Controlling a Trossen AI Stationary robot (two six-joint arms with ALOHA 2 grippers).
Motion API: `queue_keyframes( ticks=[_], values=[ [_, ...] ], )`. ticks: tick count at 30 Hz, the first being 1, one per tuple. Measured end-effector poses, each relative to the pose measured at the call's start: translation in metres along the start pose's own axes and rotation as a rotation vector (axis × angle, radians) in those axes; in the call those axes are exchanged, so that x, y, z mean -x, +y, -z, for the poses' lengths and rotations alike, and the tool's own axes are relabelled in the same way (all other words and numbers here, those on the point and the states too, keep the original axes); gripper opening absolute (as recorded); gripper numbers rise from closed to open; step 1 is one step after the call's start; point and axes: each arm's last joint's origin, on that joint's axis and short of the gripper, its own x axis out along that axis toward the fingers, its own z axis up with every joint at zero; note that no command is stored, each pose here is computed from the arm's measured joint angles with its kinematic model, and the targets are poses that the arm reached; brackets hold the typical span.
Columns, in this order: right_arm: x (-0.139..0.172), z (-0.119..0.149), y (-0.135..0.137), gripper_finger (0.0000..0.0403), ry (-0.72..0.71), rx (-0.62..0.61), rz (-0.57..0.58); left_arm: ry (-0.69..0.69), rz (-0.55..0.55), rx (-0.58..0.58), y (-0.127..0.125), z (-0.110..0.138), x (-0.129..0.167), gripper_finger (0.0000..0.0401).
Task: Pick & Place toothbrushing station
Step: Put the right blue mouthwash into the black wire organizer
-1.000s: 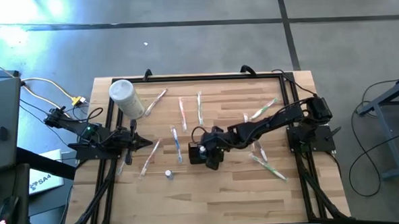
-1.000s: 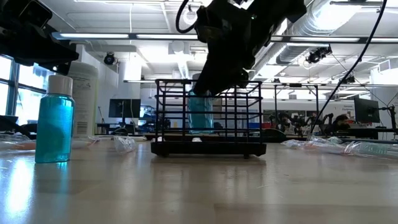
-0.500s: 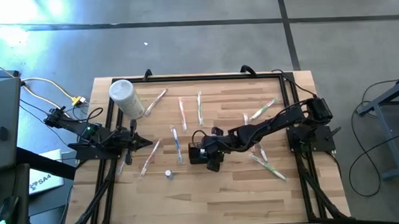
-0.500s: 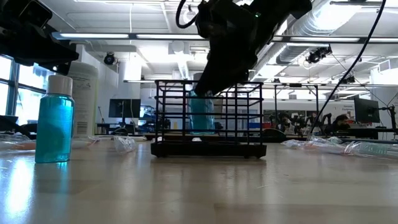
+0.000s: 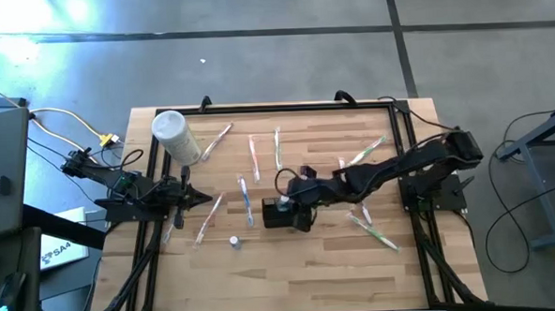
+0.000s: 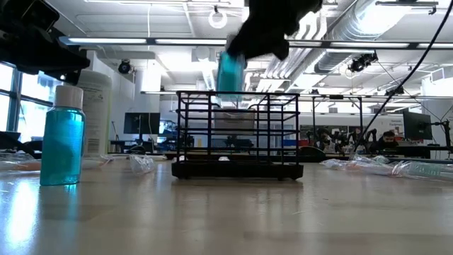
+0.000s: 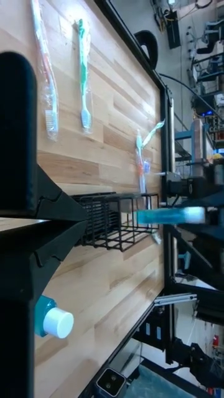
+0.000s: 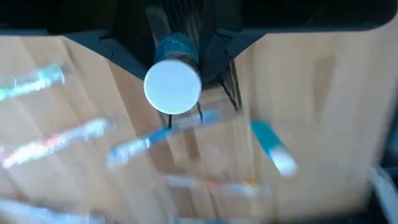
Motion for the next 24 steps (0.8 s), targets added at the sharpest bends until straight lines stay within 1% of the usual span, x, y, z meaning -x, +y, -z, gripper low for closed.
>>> queue_keyframes(
  ticks=[2, 4, 6, 10, 13, 15, 17, 22, 24],
  values=[
    [0.012, -0.002, 0.002, 0.0095, -0.011, 0.003, 0.001, -0.034, 0.002, -0.017, 0.0, -0.003, 0.0, 0.0006],
    [0.02, -0.006, 0.005, 0.0096, -0.055, 0.003, 0.007, -0.069, 0.013, -0.025, -0.001, -0.006, 0.0, 0.0006],
    [0.031, -0.008, 0.01, 0.0096, -0.08, 0.018, -0.008, -0.127, 0.053, -0.042, -0.002, -0.012, 0.0, 0.0006],
    [0.044, -0.015, 0.023, 0.0096, -0.176, 0.047, -0.075, -0.256, 0.134, -0.05, -0.007, -0.026, -0.002, 0.0006],
    [0.047, -0.017, 0.032, 0.0097, -0.223, 0.067, -0.109, -0.274, 0.143, -0.046, -0.01, -0.031, -0.008, 0.0019],
    [0.049, -0.017, 0.034, 0.0097, -0.228, 0.078, -0.116, -0.249, 0.145, -0.038, -0.013, -0.03, -0.015, 0.0043],
    [0.049, -0.016, 0.037, 0.0097, -0.232, 0.08, -0.124, -0.231, 0.145, -0.017, -0.016, -0.029, -0.022, 0.0079],
    [0.051, -0.015, 0.04, 0.0097, -0.239, 0.085, -0.114, -0.314, 0.186, 0.022, -0.026, -0.036, -0.041, 0.0181],
    [0.051, -0.015, 0.042, 0.0097, -0.249, 0.087, -0.119, -0.343, 0.19, 0.033, -0.03, -0.037, -0.049, 0.0215]
  ],
)
